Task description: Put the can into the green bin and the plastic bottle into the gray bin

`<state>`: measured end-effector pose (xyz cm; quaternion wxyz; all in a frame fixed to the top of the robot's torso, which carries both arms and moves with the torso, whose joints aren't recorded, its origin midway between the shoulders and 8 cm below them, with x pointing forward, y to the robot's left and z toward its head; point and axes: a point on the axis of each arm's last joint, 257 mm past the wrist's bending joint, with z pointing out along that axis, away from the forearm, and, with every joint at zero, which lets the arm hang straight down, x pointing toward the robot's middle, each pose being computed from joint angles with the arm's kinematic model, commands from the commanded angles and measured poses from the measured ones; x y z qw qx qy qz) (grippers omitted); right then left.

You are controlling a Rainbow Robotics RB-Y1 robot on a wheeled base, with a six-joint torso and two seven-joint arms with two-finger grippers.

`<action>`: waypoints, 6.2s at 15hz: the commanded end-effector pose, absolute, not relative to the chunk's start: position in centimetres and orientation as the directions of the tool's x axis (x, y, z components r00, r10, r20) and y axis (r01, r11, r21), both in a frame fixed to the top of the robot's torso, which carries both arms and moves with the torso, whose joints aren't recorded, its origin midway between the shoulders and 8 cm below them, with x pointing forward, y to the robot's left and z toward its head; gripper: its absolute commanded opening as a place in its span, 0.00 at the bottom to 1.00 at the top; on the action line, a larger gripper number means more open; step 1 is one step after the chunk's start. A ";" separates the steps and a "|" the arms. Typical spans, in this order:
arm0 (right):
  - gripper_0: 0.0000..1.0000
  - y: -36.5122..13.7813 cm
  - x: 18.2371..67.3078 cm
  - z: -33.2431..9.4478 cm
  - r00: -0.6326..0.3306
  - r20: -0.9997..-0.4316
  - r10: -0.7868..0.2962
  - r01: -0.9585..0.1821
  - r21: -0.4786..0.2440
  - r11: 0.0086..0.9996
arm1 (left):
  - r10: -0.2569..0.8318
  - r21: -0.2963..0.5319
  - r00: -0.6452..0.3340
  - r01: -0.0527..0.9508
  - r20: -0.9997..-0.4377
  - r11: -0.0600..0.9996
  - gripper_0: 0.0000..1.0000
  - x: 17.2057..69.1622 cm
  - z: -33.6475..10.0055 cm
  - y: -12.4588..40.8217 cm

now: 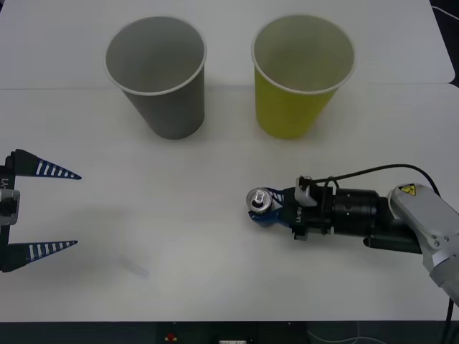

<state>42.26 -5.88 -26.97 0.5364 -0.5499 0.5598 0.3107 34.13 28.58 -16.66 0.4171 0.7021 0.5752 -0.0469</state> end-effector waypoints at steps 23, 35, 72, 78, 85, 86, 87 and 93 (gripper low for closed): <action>0.00 -15.8 40.6 -4.4 -0.401 -0.909 -0.114 -0.773 0.269 0.575 | 0.769 0.532 0.334 0.847 -0.546 0.010 1.00 34.1 -16.7 28.6; 0.00 -21.4 44.9 3.6 -0.462 -0.818 -0.343 -0.724 0.125 0.678 | 0.769 0.532 0.334 0.847 -0.546 0.010 1.00 34.1 -16.7 28.6; 1.00 -15.2 56.3 3.3 -0.322 -0.836 -0.444 -0.781 -0.031 0.624 | 0.769 0.532 0.334 0.847 -0.546 0.010 1.00 34.1 -16.7 28.6; 1.00 -17.1 49.8 2.1 -0.230 -0.854 -0.468 -0.846 -0.062 0.529 | 0.769 0.532 0.334 0.847 -0.546 0.010 1.00 34.1 -16.7 28.6; 1.00 -18.7 41.4 -2.1 -0.070 -0.819 -0.569 -0.894 -0.201 0.399 | 0.769 0.532 0.334 0.847 -0.546 0.010 1.00 34.1 -16.7 28.6; 1.00 -19.1 40.4 -3.0 -0.039 -0.811 -0.584 -0.902 -0.223 0.370 | 0.769 0.532 0.334 0.847 -0.546 0.010 1.00 34.1 -16.7 28.6; 1.00 -19.5 39.6 -3.7 -0.013 -0.806 -0.592 -0.906 -0.241 0.348 | 0.769 0.532 0.334 0.847 -0.546 0.010 1.00 34.1 -16.7 28.6; 1.00 -22.7 35.2 -7.5 0.093 -0.733 -0.674 -0.930 -0.306 0.204 | 0.769 0.532 0.334 0.847 -0.546 0.010 1.00 34.1 -16.7 28.6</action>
